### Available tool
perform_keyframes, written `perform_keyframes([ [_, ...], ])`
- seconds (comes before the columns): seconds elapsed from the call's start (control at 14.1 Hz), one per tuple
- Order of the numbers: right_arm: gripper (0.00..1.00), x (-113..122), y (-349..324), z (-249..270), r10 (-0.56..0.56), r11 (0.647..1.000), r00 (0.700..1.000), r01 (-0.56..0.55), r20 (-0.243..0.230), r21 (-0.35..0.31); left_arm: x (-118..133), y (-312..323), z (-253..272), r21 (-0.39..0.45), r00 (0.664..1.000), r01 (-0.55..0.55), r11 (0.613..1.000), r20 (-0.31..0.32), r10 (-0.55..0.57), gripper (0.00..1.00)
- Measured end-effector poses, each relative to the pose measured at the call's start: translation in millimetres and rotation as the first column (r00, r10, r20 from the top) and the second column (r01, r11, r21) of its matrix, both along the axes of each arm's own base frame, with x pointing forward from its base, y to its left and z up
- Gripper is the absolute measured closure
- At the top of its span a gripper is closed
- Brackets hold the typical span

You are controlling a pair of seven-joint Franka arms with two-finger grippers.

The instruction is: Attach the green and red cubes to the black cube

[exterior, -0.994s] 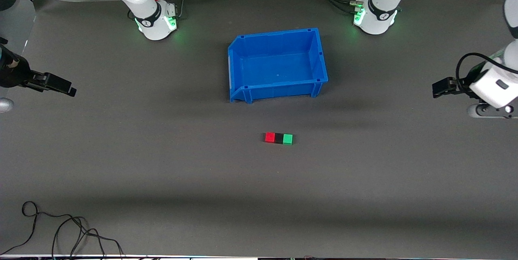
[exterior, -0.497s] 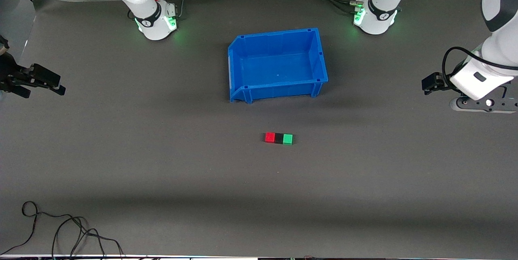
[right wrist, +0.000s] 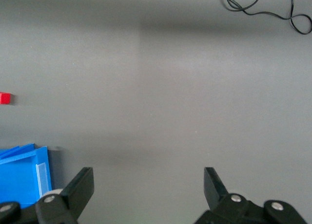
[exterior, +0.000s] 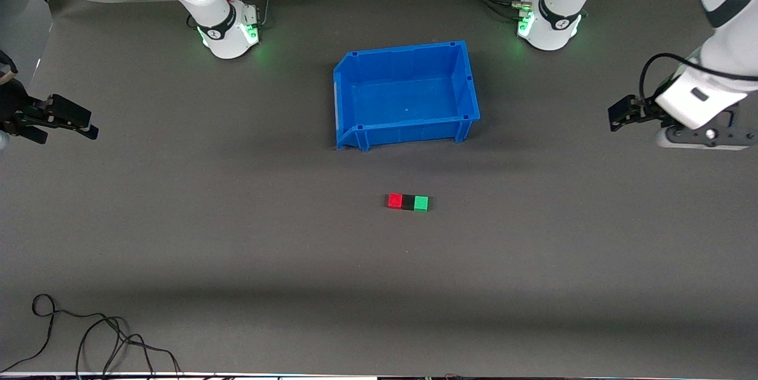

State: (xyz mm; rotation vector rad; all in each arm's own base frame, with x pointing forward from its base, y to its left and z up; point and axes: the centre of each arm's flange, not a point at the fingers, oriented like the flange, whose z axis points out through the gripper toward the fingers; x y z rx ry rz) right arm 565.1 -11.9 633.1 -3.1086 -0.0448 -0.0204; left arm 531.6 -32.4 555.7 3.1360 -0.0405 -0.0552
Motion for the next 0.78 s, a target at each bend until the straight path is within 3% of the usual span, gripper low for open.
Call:
perform_keyframes([
  [0.78,0.0,8,1,-18,0.0,1.0,1.0,0.0,-0.024,-0.002,5,7,0,-0.013,1.0,-0.016,1.0,0.009,0.016,0.0],
])
